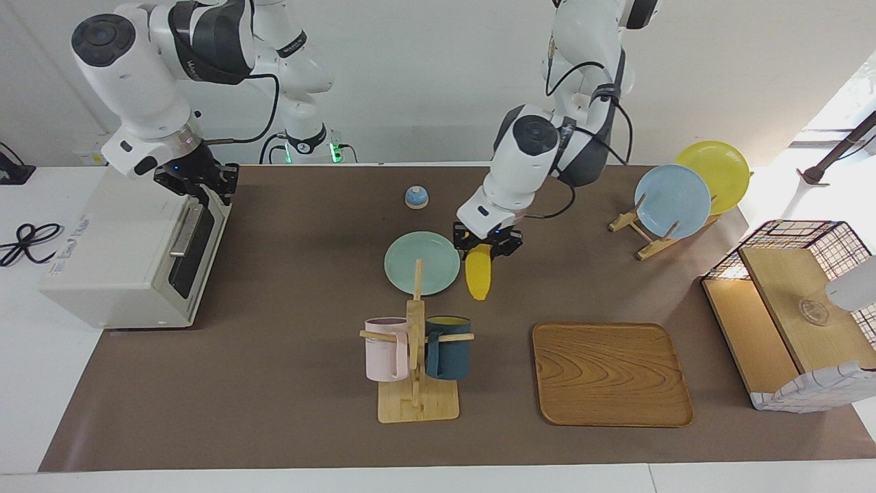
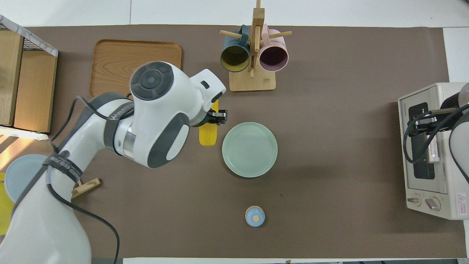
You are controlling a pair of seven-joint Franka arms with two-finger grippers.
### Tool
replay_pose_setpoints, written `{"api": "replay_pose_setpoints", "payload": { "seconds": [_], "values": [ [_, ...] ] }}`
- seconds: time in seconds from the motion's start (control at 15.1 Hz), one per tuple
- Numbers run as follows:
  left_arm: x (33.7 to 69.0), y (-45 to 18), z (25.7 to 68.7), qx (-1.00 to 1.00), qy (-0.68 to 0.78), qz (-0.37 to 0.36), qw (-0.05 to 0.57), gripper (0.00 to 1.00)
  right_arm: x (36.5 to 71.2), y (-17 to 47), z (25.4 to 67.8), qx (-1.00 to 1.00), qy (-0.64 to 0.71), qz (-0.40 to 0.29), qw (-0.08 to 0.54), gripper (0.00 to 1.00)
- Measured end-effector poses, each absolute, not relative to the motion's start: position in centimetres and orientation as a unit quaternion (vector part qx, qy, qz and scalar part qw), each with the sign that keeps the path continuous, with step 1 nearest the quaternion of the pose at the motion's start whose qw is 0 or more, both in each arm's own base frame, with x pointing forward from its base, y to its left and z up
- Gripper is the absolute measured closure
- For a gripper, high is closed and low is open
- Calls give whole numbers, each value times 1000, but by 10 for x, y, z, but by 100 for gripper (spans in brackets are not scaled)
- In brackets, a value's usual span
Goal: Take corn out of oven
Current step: 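Lift the corn and carry it toward the wooden tray with the left gripper, then lower the corn onto the wooden tray with the left gripper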
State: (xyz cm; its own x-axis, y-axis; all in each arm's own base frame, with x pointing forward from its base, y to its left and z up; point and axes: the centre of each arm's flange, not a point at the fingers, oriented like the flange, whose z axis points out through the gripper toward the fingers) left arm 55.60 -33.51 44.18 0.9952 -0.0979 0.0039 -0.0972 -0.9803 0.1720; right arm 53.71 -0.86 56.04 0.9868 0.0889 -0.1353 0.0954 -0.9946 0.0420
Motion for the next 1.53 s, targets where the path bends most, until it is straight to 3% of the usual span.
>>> {"api": "replay_pose_setpoints", "payload": {
  "seconds": [0.33,0.66,1.0,1.53],
  "values": [
    [627,-202,437,996,-7,13,85,46,541,31,575,995,79,-49,17,1],
    [680,-134,424,998,-26,13,63,46,548,37,580,996,77,-47,16,0],
    [730,-132,361,998,-28,18,55,46,550,37,581,997,65,-45,16,0],
    [755,-117,314,998,-16,31,57,46,550,39,584,997,57,-42,17,0]
  ]
}}
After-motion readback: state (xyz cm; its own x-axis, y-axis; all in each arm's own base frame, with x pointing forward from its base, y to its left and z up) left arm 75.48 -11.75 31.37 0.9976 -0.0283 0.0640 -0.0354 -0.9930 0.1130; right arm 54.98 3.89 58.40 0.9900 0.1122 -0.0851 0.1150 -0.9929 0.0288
